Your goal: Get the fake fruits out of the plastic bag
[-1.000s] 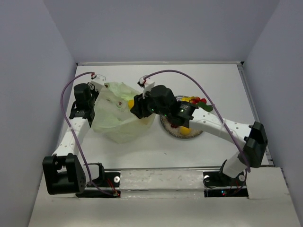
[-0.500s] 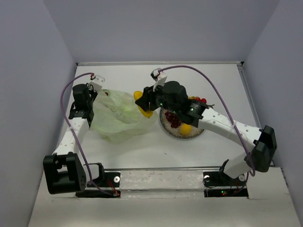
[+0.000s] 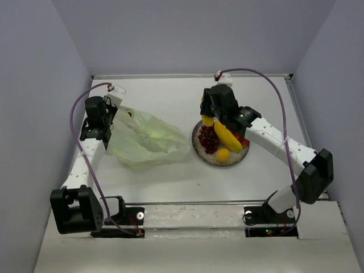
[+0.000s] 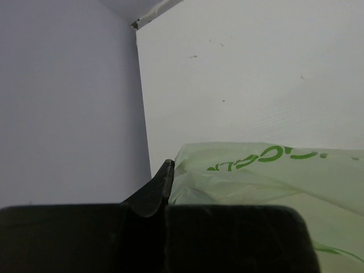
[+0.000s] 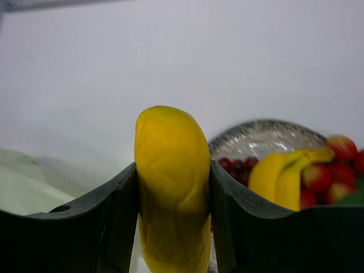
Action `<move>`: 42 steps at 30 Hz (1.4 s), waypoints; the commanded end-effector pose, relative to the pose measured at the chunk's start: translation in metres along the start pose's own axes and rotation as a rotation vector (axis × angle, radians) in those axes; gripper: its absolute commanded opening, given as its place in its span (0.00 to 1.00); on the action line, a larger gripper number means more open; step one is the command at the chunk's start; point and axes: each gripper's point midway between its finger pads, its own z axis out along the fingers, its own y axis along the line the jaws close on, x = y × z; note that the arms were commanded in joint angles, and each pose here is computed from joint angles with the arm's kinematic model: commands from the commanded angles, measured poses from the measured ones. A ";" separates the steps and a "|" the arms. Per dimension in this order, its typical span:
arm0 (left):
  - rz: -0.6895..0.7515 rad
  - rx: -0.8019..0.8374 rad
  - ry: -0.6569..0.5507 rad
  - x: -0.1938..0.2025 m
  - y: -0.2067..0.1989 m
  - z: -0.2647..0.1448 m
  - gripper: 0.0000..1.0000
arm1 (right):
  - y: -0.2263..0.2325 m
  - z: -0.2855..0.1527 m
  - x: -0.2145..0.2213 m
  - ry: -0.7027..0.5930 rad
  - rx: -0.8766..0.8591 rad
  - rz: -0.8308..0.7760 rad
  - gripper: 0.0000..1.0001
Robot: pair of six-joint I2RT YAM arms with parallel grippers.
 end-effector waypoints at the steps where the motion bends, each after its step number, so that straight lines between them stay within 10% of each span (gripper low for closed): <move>1: -0.054 0.050 -0.121 -0.049 0.005 -0.017 0.00 | -0.058 -0.009 0.059 0.141 0.231 -0.135 0.11; 21: -0.098 0.071 -0.151 -0.077 -0.007 -0.002 0.00 | -0.087 0.038 0.127 0.338 0.340 -0.409 0.37; 34: -0.096 0.088 -0.135 -0.069 -0.016 0.001 0.00 | -0.086 0.041 0.137 0.375 0.349 -0.431 0.78; 42: -0.098 0.116 -0.133 -0.068 -0.022 0.003 0.00 | -0.070 0.036 0.116 0.332 0.311 -0.409 0.80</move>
